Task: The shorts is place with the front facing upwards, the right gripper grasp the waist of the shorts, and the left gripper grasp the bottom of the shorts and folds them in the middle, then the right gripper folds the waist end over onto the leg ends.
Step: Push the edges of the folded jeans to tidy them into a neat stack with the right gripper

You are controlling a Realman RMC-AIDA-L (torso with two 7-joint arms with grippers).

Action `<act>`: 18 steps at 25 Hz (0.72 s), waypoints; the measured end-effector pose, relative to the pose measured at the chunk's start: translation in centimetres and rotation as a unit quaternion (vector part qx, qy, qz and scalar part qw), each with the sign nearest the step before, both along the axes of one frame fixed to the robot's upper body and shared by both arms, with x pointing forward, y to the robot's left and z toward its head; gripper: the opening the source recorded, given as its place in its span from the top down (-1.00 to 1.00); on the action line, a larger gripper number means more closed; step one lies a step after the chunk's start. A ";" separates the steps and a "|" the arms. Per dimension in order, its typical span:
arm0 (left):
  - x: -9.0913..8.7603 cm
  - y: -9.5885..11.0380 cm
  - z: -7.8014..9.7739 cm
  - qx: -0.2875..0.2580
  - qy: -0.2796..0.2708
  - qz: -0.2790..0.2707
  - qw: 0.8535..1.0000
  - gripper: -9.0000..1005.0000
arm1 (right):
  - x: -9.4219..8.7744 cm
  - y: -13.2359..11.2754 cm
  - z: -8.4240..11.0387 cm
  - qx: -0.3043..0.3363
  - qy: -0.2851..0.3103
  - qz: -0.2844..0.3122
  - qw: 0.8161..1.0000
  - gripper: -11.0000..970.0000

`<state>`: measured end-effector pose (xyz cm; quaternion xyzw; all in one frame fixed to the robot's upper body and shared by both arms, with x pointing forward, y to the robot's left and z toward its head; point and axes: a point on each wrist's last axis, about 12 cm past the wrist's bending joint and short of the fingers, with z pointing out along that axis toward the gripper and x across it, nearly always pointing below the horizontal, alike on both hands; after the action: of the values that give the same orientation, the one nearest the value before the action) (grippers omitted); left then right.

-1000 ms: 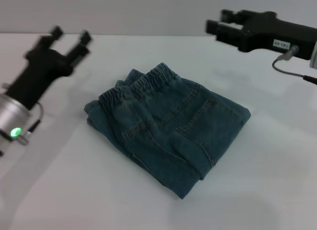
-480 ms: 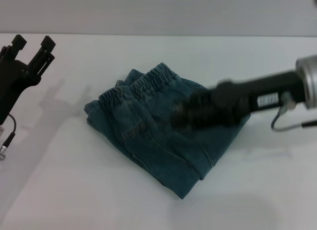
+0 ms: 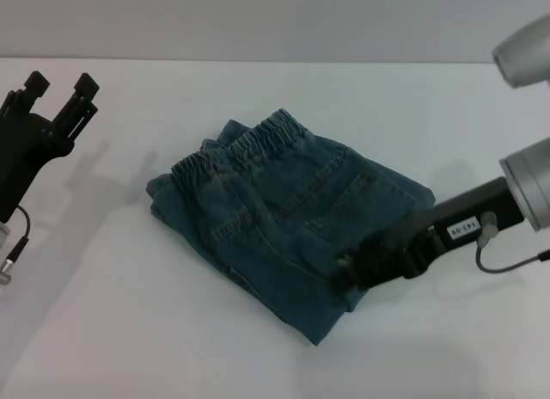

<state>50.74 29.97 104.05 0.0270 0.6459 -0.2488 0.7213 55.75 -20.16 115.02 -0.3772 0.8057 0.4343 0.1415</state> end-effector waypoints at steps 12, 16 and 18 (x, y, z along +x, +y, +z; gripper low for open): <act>0.2 -0.5 -0.3 0.002 0.012 -0.005 1.000 -0.66 | 0.2 0.3 -2.0 -0.037 0.025 -0.001 0.999 0.00; 0.2 -0.6 -0.4 0.002 0.014 -0.006 1.000 -0.66 | 0.3 0.9 -2.9 -0.035 0.031 0.001 0.999 0.00; 0.2 -0.6 -0.5 0.002 0.015 -0.006 1.000 -0.66 | 0.2 1.2 -3.3 -0.036 0.034 0.001 0.999 0.00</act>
<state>50.98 29.37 103.59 0.0288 0.6567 -0.2525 0.7101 55.99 -19.00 111.74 -0.3675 0.8248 0.4180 0.1002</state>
